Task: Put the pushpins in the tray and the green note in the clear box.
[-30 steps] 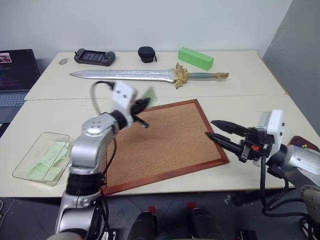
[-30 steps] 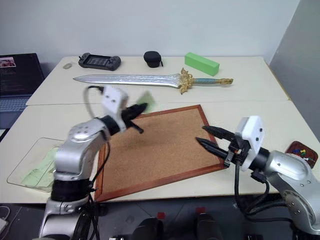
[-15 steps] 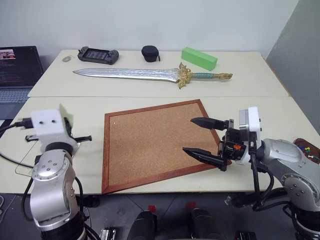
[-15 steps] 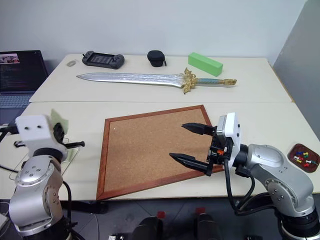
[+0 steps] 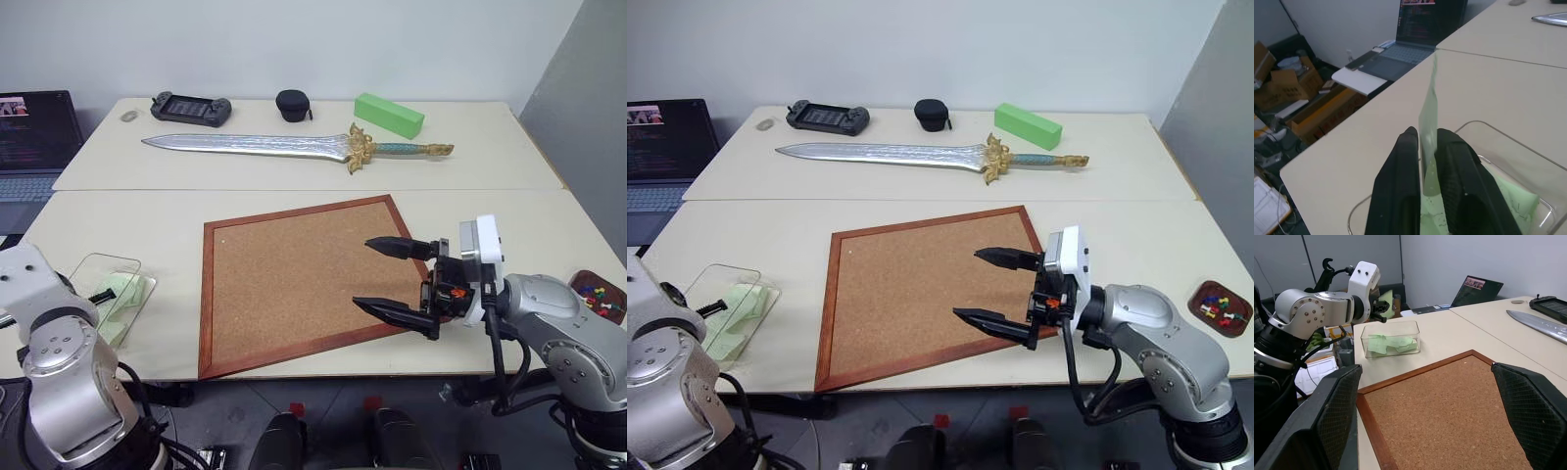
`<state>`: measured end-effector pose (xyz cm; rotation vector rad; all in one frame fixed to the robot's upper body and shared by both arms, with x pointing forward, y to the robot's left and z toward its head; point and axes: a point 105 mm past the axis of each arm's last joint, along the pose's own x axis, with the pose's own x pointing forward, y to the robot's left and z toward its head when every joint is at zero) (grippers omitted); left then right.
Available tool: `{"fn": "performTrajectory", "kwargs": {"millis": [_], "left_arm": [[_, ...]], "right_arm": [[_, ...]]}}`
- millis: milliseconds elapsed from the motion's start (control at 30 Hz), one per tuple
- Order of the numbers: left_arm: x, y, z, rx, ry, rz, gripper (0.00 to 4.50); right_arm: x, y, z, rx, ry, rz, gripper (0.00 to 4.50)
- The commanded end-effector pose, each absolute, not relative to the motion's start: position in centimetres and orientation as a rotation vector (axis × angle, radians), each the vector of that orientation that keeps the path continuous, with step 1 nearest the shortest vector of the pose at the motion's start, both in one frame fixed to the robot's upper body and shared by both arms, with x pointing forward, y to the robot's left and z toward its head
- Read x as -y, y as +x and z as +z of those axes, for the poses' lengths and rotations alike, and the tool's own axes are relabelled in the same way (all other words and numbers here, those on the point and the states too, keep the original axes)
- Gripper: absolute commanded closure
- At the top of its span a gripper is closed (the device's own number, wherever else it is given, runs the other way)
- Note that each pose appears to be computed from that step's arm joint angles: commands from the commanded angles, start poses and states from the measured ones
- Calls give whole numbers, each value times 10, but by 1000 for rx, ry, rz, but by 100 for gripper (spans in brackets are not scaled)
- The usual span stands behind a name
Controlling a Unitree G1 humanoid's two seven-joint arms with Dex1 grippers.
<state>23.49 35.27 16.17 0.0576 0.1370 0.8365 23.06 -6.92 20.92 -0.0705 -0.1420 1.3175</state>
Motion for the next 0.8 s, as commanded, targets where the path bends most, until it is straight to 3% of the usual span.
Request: {"fn": "performTrajectory", "kwargs": {"millis": [33, 300, 500, 667, 800], "left_arm": [[-348, 235, 167, -105, 50, 834, 292], [-347, 240, 171, -89, 51, 818, 120], [-313, 254, 188, -15, 155, 599, 4], [-247, 277, 212, 129, 289, 197, 4], [-223, 285, 191, 75, 241, 74, 4]], "right_arm": [[71, 229, 217, 193, -94, 1298, 0], [73, 229, 217, 191, -95, 1286, 0], [83, 231, 210, 172, -82, 1192, 0], [100, 245, 203, 181, -107, 929, 0], [114, 265, 191, 163, -162, 645, 0]]}}
